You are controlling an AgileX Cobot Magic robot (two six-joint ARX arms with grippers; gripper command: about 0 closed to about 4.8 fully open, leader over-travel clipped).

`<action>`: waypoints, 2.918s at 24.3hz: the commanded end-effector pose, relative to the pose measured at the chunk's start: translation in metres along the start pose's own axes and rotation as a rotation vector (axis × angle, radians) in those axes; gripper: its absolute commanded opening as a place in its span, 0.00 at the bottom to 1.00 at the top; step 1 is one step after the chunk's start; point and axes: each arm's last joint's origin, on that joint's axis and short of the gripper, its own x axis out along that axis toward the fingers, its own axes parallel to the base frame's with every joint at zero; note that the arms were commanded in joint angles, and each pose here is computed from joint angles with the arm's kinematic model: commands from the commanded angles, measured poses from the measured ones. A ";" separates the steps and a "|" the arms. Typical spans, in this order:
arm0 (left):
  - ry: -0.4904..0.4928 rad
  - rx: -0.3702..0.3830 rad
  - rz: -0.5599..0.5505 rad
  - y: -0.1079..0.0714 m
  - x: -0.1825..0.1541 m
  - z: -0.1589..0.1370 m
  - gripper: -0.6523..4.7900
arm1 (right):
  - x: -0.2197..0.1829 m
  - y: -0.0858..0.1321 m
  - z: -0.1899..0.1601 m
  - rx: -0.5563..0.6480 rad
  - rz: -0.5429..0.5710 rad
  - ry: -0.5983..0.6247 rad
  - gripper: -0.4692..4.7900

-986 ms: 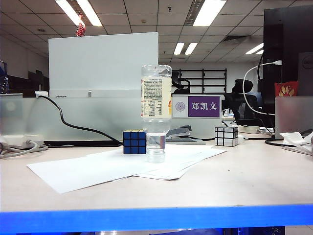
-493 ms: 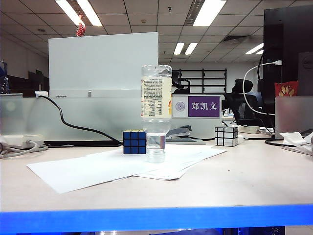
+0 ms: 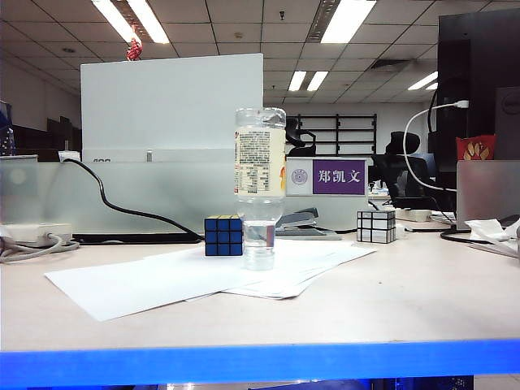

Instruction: Flip the plastic bottle upside down.

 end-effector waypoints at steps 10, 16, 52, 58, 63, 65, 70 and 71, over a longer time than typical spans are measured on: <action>-0.060 0.021 0.299 0.026 0.043 -0.064 0.11 | 0.000 0.000 0.002 0.007 -0.001 -0.014 0.07; -0.084 -0.030 0.445 0.034 0.051 -0.089 0.11 | 0.000 0.000 0.002 0.007 -0.001 -0.014 0.07; -0.070 -0.101 0.510 0.048 0.049 -0.105 0.11 | 0.000 0.000 0.002 0.007 -0.001 -0.014 0.07; -0.047 -0.107 0.511 0.048 0.049 -0.107 0.11 | 0.000 0.000 0.002 0.007 -0.001 -0.014 0.07; -0.047 -0.107 0.510 0.048 0.049 -0.107 0.11 | 0.000 0.000 0.002 0.007 -0.001 -0.014 0.07; -0.049 -0.107 0.510 0.048 0.049 -0.107 0.11 | 0.000 0.000 0.002 0.007 -0.001 -0.014 0.07; -0.052 -0.106 0.482 0.047 0.050 -0.106 0.11 | 0.000 0.000 0.002 0.007 -0.001 -0.014 0.07; -0.051 -0.106 0.478 0.047 0.050 -0.106 0.11 | 0.000 0.000 0.002 0.007 -0.001 -0.013 0.07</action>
